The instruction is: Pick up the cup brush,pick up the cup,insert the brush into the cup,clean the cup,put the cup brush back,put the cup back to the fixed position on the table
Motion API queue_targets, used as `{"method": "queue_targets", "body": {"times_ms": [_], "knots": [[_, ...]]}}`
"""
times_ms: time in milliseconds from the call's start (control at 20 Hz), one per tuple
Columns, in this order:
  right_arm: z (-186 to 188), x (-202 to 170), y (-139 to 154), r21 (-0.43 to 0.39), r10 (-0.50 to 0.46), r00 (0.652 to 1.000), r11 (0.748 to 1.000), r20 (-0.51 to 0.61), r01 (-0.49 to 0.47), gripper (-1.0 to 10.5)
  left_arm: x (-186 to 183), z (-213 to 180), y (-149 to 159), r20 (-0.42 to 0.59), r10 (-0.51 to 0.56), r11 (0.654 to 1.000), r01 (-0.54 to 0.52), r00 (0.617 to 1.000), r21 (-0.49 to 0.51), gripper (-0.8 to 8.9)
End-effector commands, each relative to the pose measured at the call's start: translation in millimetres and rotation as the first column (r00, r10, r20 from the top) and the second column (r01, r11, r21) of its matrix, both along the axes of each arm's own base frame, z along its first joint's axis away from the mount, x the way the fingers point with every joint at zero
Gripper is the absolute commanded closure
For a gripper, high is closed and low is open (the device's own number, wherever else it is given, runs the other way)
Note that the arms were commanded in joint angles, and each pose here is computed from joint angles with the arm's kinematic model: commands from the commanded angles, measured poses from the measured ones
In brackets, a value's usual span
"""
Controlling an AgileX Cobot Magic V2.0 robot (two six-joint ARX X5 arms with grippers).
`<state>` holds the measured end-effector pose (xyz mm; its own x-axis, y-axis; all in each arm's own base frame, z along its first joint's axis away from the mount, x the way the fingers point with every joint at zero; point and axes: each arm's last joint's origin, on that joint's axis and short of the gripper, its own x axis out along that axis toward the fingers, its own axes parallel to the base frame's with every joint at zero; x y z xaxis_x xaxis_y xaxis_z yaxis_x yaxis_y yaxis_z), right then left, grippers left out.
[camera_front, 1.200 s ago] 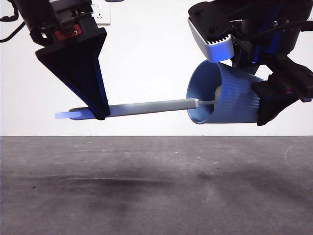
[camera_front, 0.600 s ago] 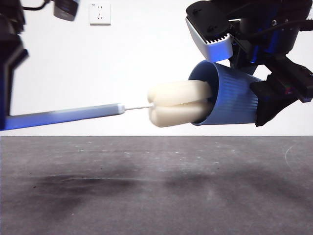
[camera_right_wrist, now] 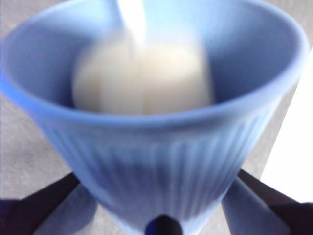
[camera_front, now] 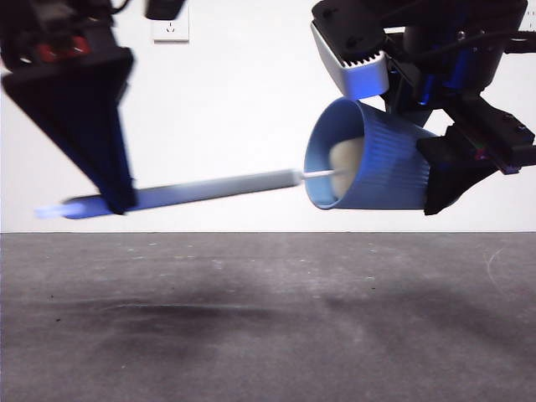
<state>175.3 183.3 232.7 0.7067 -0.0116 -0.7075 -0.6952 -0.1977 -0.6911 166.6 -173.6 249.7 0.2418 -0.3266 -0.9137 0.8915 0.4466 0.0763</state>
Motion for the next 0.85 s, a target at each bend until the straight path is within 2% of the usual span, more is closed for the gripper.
{"method": "queue_targets", "body": {"times_ms": [50,250,350,450,550,700,800,850], "knots": [[-0.9,-0.8,3.4,0.007,0.013,1.0,1.0,0.0,-0.013,9.6,0.8,-3.6,-11.3,0.007,0.001,0.999,-0.001,1.0,-0.037,8.22],[-1.1,-3.1,4.8,0.007,0.013,1.0,1.0,0.0,-0.013,9.6,2.7,-2.2,-20.3,0.022,0.05,0.993,-0.048,0.998,-0.106,8.22],[-2.1,-3.9,3.1,0.002,-0.007,1.0,1.0,-0.009,0.007,9.6,1.6,-5.1,-13.6,0.005,0.088,0.995,-0.088,0.996,-0.036,8.22],[-2.0,-3.4,1.6,-0.007,-0.037,0.999,0.999,0.006,0.037,9.6,-0.7,-7.1,-4.7,0.02,0.102,0.992,-0.104,0.995,0.072,8.22],[-1.6,-1.1,-0.8,0.018,-0.095,0.995,0.995,0.023,0.094,9.6,-1.7,-6.8,1.3,0.05,0.134,0.98,-0.14,0.99,0.14,8.22],[-1.4,2.4,-4.6,0.113,-0.221,0.975,0.97,0.028,0.217,9.6,-1.5,-3.4,11.1,0.043,0.172,0.972,-0.176,0.984,0.156,8.22],[-1.4,4.7,-7.5,0.17,-0.297,0.955,0.942,0.025,0.288,9.6,-1.5,-1.3,18.4,0.034,0.2,0.964,-0.203,0.979,0.17,8.22],[-1.4,5.8,-8.7,0.209,-0.34,0.94,0.921,0.018,0.329,9.6,-0.9,0.3,22.7,0.035,0.217,0.96,-0.22,0.975,0.173,8.22]]}}
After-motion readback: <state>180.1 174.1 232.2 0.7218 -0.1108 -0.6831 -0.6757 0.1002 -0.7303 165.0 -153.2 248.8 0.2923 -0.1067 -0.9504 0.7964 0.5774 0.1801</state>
